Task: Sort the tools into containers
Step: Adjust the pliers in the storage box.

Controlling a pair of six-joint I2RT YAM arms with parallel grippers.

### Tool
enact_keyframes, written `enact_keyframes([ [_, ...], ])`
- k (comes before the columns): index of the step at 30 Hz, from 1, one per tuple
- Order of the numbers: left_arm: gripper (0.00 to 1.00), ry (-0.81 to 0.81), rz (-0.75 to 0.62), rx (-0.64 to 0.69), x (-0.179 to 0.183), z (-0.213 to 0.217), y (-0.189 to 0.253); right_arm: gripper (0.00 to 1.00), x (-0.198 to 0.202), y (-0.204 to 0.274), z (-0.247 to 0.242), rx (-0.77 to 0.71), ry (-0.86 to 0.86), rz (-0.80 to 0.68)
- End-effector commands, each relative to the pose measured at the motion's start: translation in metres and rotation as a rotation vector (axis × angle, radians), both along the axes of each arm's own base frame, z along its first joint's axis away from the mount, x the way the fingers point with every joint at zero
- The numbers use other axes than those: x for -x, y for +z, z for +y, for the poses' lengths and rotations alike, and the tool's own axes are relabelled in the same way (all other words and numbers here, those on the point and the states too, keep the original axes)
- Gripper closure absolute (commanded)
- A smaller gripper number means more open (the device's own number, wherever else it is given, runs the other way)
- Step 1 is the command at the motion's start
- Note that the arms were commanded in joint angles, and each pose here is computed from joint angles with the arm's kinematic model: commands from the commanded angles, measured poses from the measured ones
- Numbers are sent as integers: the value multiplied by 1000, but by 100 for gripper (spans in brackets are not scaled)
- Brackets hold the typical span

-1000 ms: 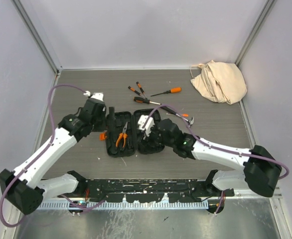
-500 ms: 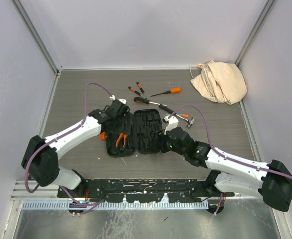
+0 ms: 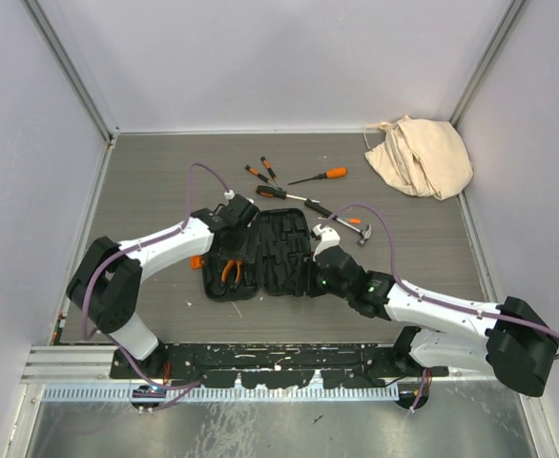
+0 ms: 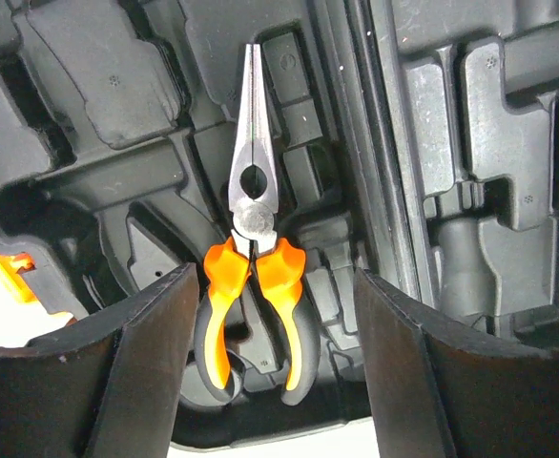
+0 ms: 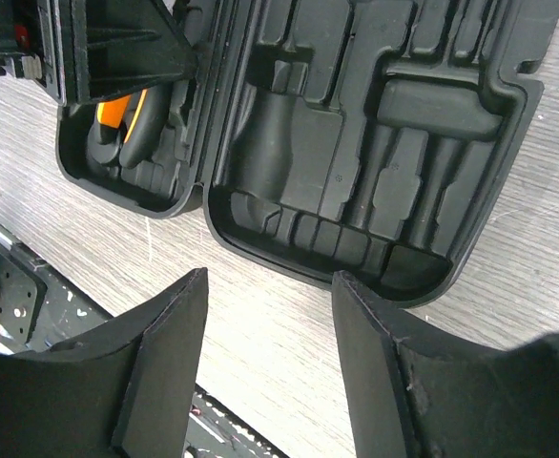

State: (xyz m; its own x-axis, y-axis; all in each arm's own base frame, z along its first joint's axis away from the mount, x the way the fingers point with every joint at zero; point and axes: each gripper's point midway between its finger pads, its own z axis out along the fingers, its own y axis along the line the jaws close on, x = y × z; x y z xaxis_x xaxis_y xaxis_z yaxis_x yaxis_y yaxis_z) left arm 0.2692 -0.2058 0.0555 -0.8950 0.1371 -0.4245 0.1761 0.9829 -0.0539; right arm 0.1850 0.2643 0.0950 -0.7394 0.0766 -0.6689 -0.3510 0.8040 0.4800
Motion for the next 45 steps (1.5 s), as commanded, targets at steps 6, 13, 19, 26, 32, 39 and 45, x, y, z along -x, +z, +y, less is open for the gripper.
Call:
enact_keyframes([
  [6,38,-14,-40,21,-10,-8,3,42,-8,16,16,-68,-12,-1],
  [13,39,-14,-49,-25,-8,2,-1,42,-8,12,21,-64,1,16],
  [19,39,-18,-48,-42,-8,5,-3,42,-7,9,22,-65,2,28],
  [26,47,-26,-17,-30,-6,0,-15,42,-6,9,24,-68,11,36],
  [32,64,-30,-7,-17,-8,-4,-16,42,-6,9,22,-67,6,31],
  [39,73,6,-81,-42,-15,6,14,42,-6,7,20,-61,-1,33],
  [45,77,83,-172,-14,-24,22,50,42,-6,5,20,-55,-5,38],
])
